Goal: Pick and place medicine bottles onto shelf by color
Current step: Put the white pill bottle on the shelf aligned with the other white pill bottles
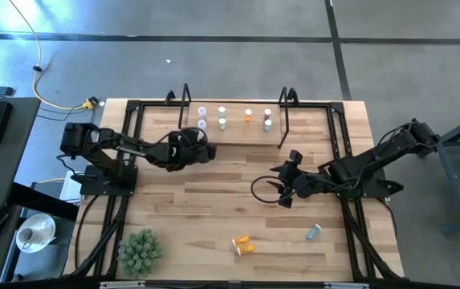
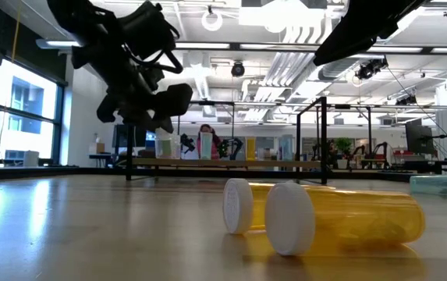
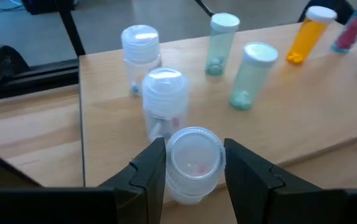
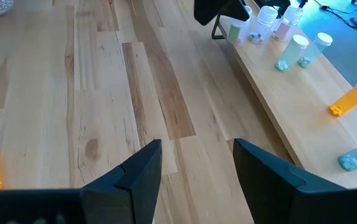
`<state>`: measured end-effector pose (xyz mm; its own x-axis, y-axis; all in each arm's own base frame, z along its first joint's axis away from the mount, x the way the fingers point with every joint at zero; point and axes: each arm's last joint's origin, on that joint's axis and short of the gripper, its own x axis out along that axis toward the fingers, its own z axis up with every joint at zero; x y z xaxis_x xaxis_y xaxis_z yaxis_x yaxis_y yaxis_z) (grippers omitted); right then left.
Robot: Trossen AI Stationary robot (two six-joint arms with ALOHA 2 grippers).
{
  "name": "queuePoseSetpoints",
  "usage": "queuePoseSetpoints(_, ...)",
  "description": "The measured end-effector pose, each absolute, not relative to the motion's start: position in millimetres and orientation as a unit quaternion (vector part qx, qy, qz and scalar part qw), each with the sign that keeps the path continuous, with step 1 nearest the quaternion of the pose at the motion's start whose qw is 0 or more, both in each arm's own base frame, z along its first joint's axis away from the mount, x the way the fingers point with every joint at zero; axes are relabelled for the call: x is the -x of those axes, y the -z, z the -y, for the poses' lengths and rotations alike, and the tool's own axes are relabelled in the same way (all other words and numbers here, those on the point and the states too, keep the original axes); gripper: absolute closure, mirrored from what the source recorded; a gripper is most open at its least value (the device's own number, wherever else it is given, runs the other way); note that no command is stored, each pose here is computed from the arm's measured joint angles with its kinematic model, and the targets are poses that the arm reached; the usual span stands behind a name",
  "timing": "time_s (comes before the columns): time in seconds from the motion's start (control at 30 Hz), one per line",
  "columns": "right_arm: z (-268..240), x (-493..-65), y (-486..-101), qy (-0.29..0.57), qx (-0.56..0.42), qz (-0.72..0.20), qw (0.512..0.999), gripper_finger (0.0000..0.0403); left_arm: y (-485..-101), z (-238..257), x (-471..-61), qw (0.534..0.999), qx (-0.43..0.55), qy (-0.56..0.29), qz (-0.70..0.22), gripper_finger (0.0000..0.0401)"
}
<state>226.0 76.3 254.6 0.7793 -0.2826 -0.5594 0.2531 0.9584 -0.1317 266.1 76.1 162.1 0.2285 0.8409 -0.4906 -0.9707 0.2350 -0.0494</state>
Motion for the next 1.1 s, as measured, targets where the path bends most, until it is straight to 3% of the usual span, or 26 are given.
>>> queuePoseSetpoints(0.47,-76.3,-226.0,-254.7,0.142,0.025,-0.300,0.943,0.0215,-162.0,-95.5,-262.2,0.754,0.211,-0.593,-0.190,0.0245)
queuePoseSetpoints(0.8,-76.3,-226.0,-254.7,0.142,0.025,-0.300,0.943,0.0215,-161.3,-99.7,-261.5,0.755,0.226,-0.585,-0.194,0.0242)
queuePoseSetpoints(1.1,-76.2,-226.1,-254.7,0.142,0.025,-0.300,0.943,0.0215,-161.0,-99.8,-261.4,0.754,0.224,-0.587,-0.192,0.0203)
